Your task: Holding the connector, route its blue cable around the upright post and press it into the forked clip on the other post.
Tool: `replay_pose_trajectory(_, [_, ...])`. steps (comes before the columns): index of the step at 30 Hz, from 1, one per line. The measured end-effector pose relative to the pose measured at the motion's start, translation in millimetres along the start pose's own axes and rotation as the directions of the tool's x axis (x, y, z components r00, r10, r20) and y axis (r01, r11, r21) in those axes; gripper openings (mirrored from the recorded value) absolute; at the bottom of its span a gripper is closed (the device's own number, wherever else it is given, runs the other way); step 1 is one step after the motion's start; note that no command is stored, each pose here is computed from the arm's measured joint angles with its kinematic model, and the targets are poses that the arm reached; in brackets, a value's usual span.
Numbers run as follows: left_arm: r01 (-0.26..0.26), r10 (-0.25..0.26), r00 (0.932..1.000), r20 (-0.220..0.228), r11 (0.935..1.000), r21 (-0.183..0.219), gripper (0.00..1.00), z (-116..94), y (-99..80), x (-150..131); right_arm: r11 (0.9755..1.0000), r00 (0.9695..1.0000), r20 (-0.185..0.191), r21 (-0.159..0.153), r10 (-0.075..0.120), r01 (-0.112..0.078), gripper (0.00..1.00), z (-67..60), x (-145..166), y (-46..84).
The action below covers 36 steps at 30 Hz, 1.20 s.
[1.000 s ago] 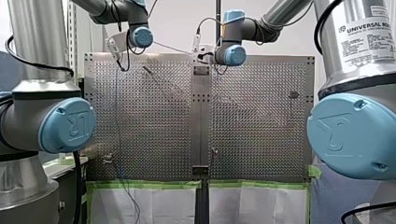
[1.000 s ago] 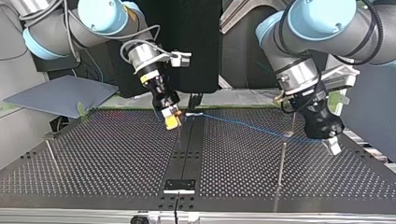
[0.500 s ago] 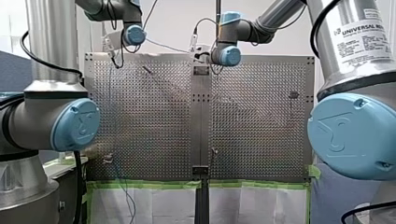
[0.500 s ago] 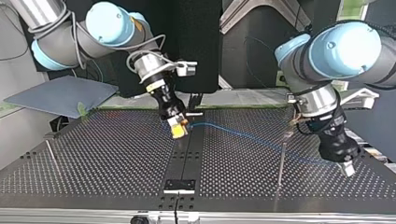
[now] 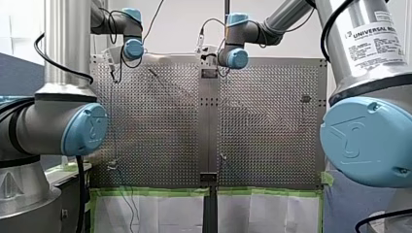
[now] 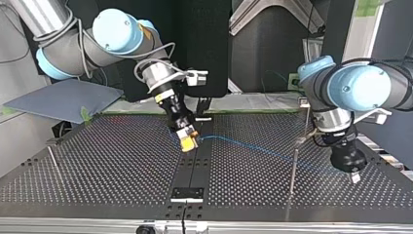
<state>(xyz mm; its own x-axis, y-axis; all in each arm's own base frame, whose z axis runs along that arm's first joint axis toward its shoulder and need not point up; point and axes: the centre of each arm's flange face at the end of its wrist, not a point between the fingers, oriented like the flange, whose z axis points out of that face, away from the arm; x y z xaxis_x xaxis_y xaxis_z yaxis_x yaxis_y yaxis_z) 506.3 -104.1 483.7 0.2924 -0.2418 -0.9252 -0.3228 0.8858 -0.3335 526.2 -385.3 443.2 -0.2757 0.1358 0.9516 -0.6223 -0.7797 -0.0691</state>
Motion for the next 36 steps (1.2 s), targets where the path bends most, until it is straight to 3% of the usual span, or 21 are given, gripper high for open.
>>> replay_pose_trajectory(6, [-0.007,0.008,0.9995,-0.029,0.9992,0.040,0.08,13,0.9,22,1.0000,1.0000,-0.003,0.002,0.000,0.000,0.00,5.7,-8,0.9])
replay_pose_trajectory(19, [0.017,-0.007,0.9963,-0.086,0.9933,0.114,0.08,32,4.1,58,0.9999,1.0000,-0.005,0.010,0.004,-0.003,0.00,33.0,-26,-0.9])
replay_pose_trajectory(30, [0.013,0.002,0.9921,-0.125,0.9924,0.122,0.08,39,8.4,82,1.0000,1.0000,0.006,-0.001,0.007,-0.007,0.00,46.6,-51,0.9])
replay_pose_trajectory(36, [0.017,-0.001,0.9922,-0.124,0.9917,0.127,0.08,43,9.5,87,0.9999,0.9998,0.015,-0.014,0.009,-0.008,0.00,51.2,-67,4.5])
